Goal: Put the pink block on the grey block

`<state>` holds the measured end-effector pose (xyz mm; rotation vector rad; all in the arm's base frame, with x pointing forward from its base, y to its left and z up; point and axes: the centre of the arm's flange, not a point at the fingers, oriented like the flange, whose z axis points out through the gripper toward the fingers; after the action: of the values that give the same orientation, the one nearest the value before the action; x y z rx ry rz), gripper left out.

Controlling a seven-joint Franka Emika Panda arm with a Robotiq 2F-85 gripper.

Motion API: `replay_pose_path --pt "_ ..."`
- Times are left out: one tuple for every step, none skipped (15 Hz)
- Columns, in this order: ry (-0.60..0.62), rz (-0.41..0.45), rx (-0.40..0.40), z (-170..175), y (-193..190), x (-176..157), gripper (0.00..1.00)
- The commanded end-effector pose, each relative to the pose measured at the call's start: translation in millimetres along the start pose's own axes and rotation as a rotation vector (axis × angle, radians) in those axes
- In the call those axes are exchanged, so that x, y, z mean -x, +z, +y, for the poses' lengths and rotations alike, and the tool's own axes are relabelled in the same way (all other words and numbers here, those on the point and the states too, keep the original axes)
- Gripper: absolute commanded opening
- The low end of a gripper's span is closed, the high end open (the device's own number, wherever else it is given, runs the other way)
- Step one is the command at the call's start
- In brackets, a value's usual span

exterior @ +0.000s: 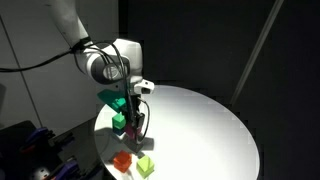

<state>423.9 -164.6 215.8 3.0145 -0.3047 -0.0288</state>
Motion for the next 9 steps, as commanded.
replay_pose_path --pt "0.017 0.007 0.014 -14.2 -5.7 -1.6 0.33" --pt "0.021 0.009 0.017 -17.4 -5.0 -3.1 0.33" --pt "0.024 0.01 0.02 -19.9 -4.5 -4.6 0.33" --pt "0.028 0.01 0.024 -22.0 -4.0 -6.1 0.33" --pt "0.032 0.011 0.028 -23.4 -3.4 -7.1 0.33" --pt "0.035 0.013 0.034 -24.2 -2.8 -8.4 0.33" --pt "0.04 0.013 0.038 -24.7 -2.4 -9.6 0.33" --pt "0.043 0.015 0.044 -25.1 -2.2 -10.7 0.33" --pt "0.047 0.017 0.05 -24.9 -2.0 -12.2 0.33"
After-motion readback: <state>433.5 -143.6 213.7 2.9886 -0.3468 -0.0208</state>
